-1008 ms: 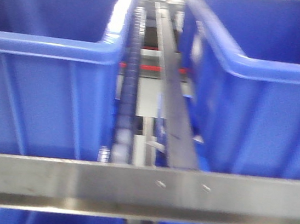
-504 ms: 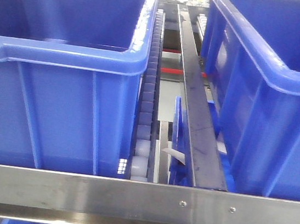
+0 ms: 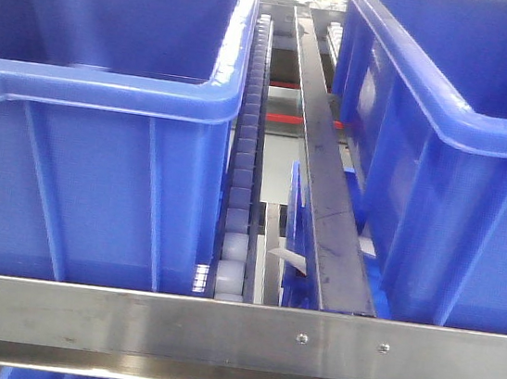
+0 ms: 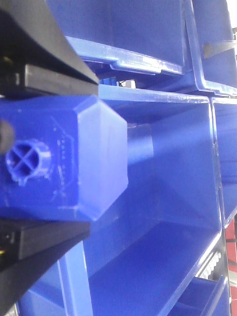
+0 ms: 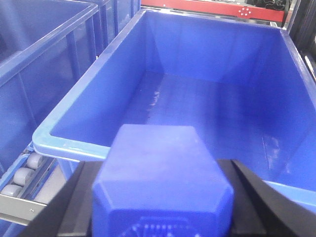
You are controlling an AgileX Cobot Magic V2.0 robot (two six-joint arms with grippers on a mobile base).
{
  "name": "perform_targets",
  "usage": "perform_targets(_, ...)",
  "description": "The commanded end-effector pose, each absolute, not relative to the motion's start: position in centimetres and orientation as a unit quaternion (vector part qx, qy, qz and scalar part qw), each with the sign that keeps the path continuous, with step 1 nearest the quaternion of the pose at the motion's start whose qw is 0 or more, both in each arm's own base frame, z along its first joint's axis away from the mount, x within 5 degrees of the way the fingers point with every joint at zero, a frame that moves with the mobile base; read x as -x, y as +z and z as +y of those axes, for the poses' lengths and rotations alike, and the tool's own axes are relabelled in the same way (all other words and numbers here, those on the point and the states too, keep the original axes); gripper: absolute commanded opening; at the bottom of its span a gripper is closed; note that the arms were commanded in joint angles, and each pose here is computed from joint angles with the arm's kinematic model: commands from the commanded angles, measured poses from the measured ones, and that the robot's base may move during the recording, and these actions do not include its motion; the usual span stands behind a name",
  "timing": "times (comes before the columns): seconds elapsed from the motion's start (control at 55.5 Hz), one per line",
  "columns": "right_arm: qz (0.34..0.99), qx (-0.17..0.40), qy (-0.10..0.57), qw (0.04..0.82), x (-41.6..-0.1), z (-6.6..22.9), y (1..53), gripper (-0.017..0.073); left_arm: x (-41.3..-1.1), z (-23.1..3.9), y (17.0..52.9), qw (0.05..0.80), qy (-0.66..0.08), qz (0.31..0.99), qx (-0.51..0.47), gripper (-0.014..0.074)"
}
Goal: Pick and sort blue part to right shelf
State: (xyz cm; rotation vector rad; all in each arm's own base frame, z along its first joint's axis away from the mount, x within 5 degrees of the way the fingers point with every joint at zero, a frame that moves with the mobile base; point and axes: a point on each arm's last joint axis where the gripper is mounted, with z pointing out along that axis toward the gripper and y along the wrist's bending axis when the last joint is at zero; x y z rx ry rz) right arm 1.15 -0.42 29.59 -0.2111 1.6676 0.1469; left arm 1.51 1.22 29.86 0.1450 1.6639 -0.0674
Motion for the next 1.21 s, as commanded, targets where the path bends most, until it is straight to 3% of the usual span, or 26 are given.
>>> perform_targets(0.0,0.695,0.094,0.062,0.710,-0.7,-0.5,31.3,0.0227,-0.8,1.3,31.5,0.719,-0.046,0.691,-0.064,0.0258)
perform_targets(0.576,0.695,0.094,0.062,0.710,-0.7,-0.5,31.3,0.0227,-0.7,1.2,31.9,0.734,-0.051,0.674,-0.066,0.0206)
perform_targets(0.792,0.695,0.094,0.062,0.710,-0.7,-0.5,31.3,0.0227,-1.7,0.7,34.4,0.739,-0.056,0.667,-0.072,0.0209)
perform_targets(1.044,0.695,0.094,0.063,0.710,-0.7,-0.5,31.3,0.0227,-9.2,-2.2,40.2,0.668,-0.089,0.736,-0.071,0.0211)
perform_targets(1.188,0.695,0.094,0.063,0.710,-0.7,-0.5,31.3,0.0227,-16.0,-4.5,40.6,0.606,-0.080,0.787,-0.079,0.0211)
